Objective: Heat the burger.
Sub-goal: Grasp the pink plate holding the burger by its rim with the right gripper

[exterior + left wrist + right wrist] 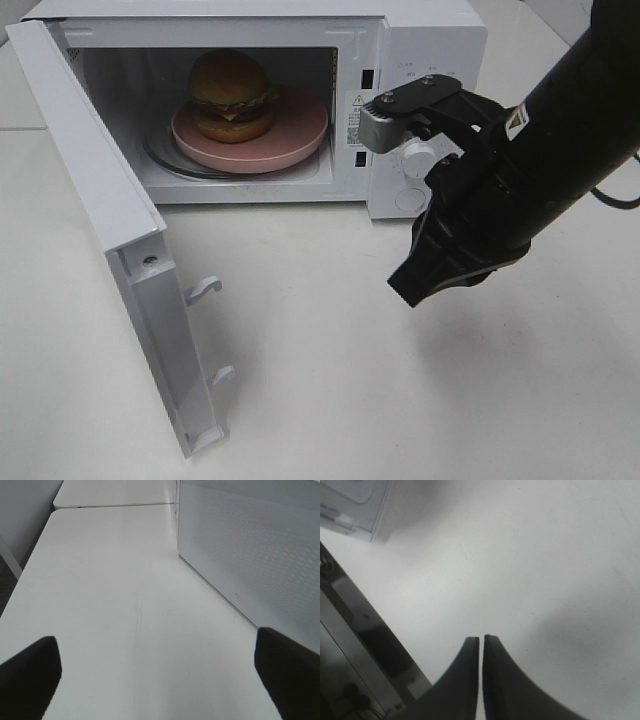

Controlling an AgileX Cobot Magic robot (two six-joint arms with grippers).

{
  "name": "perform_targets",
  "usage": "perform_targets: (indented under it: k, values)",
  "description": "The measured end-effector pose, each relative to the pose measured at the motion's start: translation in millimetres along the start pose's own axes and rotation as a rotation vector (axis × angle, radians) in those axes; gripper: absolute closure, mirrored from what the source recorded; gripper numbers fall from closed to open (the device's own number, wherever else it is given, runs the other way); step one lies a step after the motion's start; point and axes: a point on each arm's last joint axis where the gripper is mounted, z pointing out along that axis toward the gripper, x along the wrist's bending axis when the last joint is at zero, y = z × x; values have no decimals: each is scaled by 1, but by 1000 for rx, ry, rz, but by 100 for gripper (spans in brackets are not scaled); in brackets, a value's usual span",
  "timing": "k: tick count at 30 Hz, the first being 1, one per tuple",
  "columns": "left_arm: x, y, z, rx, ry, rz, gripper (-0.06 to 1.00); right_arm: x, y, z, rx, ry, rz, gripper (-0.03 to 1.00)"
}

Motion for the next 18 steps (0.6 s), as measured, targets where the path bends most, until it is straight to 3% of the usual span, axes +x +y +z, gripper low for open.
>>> perform_targets:
  k: [1,2,4,5,6,8,9,11,12,13,18]
  values:
    - [0,0,0,0,0,0,-5,0,0,0,0,0,0,92]
    - [0,0,0,0,0,0,-5,-1,2,-5,31,-3,-123,91]
    - [0,0,0,0,0,0,-5,-1,2,-6,43,-5,-184,91]
    - [0,0,0,0,0,0,-5,-2,4,-10,64,-12,-301,91]
    - [0,0,0,0,0,0,-5,-2,4,-10,64,-12,-301,91]
    - [0,0,0,0,0,0,-5,-4,7,-15,75,-21,-472,90]
    - [0,0,0,0,0,0,-5,-4,7,-15,75,-21,-472,90]
    - [0,0,0,0,0,0,-5,-4,11,-19,73,-23,-645,89]
    - [0,0,0,0,0,0,-5,-4,11,-19,73,-23,-645,89]
    - [0,0,0,0,0,0,-5,-4,14,-23,72,-24,-761,88]
    - [0,0,0,0,0,0,-5,-7,22,-31,72,-49,-964,86]
